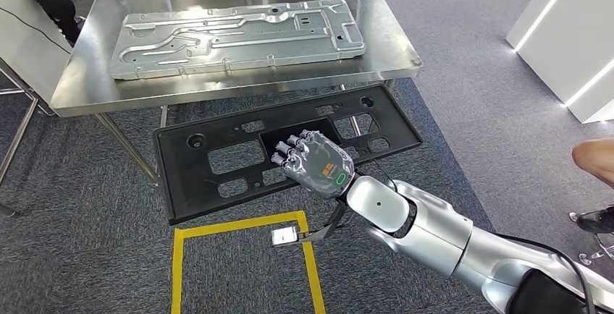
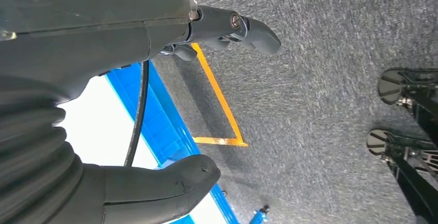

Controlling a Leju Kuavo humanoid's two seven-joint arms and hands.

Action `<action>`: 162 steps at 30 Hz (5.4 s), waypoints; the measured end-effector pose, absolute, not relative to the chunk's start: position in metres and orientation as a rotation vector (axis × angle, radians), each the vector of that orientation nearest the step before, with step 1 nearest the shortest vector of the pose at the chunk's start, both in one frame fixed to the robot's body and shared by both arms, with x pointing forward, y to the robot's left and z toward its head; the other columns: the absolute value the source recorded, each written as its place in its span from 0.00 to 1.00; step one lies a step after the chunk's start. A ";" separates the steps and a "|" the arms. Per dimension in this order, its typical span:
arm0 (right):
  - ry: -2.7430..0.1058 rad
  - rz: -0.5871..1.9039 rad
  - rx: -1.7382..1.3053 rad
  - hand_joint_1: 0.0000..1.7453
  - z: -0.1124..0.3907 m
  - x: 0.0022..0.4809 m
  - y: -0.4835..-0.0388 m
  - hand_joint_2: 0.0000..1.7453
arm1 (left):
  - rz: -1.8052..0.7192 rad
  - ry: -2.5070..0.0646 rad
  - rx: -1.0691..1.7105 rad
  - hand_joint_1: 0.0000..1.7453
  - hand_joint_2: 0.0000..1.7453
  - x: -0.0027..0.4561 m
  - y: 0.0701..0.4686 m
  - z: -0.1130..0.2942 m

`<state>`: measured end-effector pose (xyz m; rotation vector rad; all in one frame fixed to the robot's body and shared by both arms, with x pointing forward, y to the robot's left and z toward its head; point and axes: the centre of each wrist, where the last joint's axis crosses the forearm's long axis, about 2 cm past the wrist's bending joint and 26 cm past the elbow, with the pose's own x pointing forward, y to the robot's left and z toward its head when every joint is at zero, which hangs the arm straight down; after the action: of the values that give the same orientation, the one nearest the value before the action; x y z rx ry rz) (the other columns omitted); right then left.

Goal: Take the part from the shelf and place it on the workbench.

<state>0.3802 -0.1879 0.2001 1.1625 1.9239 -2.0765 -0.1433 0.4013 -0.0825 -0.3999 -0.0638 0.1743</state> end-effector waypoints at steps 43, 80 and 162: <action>1.920 -2.108 1.151 1.00 0.206 0.383 -0.187 1.00 | 0.179 -0.068 -0.397 0.00 1.00 -0.144 0.401 -0.082; 1.798 -2.154 1.197 1.00 0.219 0.393 -0.182 1.00 | 0.162 -0.073 -0.406 0.00 1.00 -0.144 0.407 -0.081; 1.699 -2.307 1.235 1.00 0.190 0.409 -0.195 1.00 | 0.111 -0.062 -0.401 0.00 1.00 -0.143 0.428 -0.076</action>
<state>0.4092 -0.1952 0.1904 1.2351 1.6986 -2.3069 -0.1431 0.4277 -0.0756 -0.4014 -0.0615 0.1113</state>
